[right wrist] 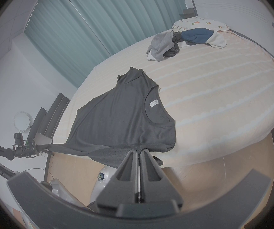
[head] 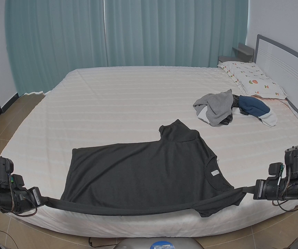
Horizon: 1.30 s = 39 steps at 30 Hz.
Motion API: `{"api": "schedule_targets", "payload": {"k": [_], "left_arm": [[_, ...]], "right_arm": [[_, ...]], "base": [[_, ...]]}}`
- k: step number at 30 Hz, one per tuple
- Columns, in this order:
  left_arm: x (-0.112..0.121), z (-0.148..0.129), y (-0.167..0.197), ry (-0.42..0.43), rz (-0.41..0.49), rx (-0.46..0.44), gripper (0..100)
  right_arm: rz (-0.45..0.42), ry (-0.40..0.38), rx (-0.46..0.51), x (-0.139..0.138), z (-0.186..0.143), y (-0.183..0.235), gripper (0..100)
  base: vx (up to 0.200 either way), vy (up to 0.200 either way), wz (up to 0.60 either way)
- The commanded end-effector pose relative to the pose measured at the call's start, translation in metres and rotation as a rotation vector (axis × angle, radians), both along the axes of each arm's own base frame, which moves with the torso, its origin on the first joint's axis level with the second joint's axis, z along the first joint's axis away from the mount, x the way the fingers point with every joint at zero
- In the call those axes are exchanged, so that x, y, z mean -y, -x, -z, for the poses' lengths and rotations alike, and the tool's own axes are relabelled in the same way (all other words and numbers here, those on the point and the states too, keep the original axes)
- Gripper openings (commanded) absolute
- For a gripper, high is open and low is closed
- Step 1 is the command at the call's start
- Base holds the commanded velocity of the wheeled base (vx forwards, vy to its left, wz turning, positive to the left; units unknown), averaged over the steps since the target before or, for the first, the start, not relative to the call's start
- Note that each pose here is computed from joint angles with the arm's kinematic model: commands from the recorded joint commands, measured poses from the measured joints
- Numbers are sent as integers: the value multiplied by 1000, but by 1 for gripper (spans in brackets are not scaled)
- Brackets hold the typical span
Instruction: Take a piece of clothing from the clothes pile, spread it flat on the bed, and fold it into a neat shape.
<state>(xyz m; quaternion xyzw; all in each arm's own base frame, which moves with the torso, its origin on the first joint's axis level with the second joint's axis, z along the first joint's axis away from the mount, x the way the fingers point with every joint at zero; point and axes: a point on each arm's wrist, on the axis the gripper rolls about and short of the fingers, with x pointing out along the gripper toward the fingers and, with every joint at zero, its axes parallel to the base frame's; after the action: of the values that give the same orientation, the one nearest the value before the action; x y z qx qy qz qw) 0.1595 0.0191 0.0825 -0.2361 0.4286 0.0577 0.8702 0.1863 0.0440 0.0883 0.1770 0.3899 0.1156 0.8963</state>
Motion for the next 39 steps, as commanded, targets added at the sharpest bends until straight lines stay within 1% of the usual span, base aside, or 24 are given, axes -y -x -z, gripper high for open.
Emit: {"api": "schedule_targets", "payload": {"k": [1, 7, 11, 12, 14, 21, 27, 33, 39], "left_arm": [[-1, -2, 5, -17, 14, -5, 0], [-1, 0, 10, -49, 62, -57, 0], [-2, -2, 6, -55, 72, -62, 0], [-3, -5, 0, -52, 73, -53, 0], [-4, -3, -8, -46, 73, -68, 0], [-8, 2, -31, -28, 68, -98, 0], [-11, 7, -59, 9, 25, -121, 0], [-15, 16, -77, 26, 5, -146, 0], [-17, 26, -94, 32, 3, -169, 0]], "right_arm": [[-5, 2, -15, 1, 4, 6, 0], [-10, 11, -31, 1, 7, 10, 0], [-10, 4, -27, 1, 7, 7, 0], [-18, -8, -27, 0, 6, 4, 0], [-27, -21, -19, -2, 4, -2, 0], [-28, -24, -34, -6, 7, -26, 0], [-18, -23, -41, -11, 14, -58, 0], [-14, -21, -56, -13, 22, -77, 0], [27, -59, -67, -16, 26, -97, 0]], "base": [[0, 0, 0], [0, 0, 0], [0, 0, 0], [0, 0, 0], [0, 0, 0], [0, 0, 0], [0, 0, 0], [0, 0, 0], [0, 0, 0]]}}
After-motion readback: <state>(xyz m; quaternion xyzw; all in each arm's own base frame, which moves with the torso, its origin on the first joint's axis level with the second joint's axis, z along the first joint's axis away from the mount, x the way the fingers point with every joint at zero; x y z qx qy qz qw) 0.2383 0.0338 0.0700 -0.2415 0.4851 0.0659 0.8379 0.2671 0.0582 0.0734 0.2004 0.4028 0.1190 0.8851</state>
